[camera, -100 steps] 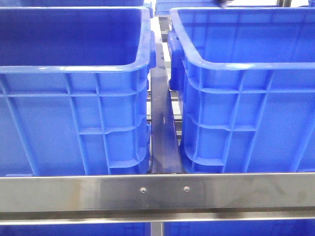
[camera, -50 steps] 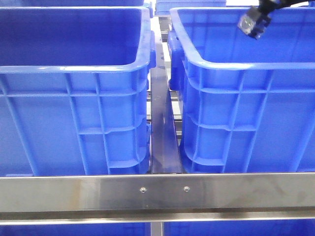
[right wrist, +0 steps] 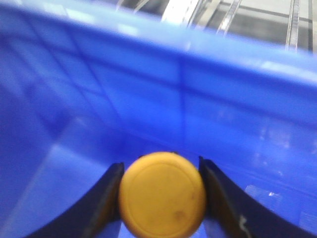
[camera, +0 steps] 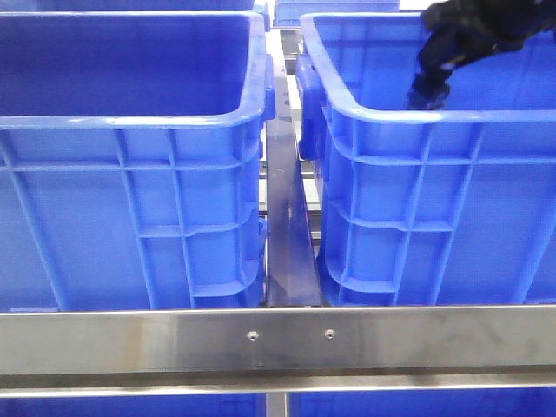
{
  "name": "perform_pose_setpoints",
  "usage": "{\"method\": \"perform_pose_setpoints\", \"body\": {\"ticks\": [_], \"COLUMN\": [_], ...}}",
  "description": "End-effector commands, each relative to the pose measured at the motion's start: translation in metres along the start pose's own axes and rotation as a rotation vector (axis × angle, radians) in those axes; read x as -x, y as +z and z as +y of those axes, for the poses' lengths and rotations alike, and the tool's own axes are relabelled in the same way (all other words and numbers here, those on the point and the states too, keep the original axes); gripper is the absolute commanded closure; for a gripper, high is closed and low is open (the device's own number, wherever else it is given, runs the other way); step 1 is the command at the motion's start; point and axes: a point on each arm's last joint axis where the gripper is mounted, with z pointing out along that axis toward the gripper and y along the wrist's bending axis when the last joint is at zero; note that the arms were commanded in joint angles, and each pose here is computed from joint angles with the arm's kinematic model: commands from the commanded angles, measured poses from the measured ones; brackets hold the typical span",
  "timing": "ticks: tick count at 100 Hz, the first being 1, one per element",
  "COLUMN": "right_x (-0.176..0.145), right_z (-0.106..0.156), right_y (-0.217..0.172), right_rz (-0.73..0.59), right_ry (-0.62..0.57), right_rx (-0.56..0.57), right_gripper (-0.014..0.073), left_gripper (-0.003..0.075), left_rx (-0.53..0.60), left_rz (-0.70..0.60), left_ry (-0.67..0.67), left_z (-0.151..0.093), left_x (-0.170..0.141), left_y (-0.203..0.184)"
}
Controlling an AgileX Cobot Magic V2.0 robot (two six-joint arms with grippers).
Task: Pick red and yellow buttons and place in box
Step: 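Lower the yellow button into the empty bin and open the right gripper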
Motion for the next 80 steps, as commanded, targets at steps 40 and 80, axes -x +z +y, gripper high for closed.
{"method": "perform_pose_setpoints", "body": {"ticks": [40, 80], "right_x": [0.006, 0.003], "right_z": [-0.013, -0.015], "right_y": [0.010, 0.015], "right_rz": [-0.053, -0.048], "right_ry": [-0.011, -0.005], "right_rx": [-0.102, -0.118], "right_gripper": [0.0474, 0.0138], "left_gripper": [0.0082, 0.0082], "left_rx": [0.041, 0.041], "left_rz": [-0.101, -0.101], "left_ry": [-0.005, -0.007], "left_z": [0.000, 0.000], "left_x": [0.014, 0.014], "left_y": [-0.016, -0.016]}}
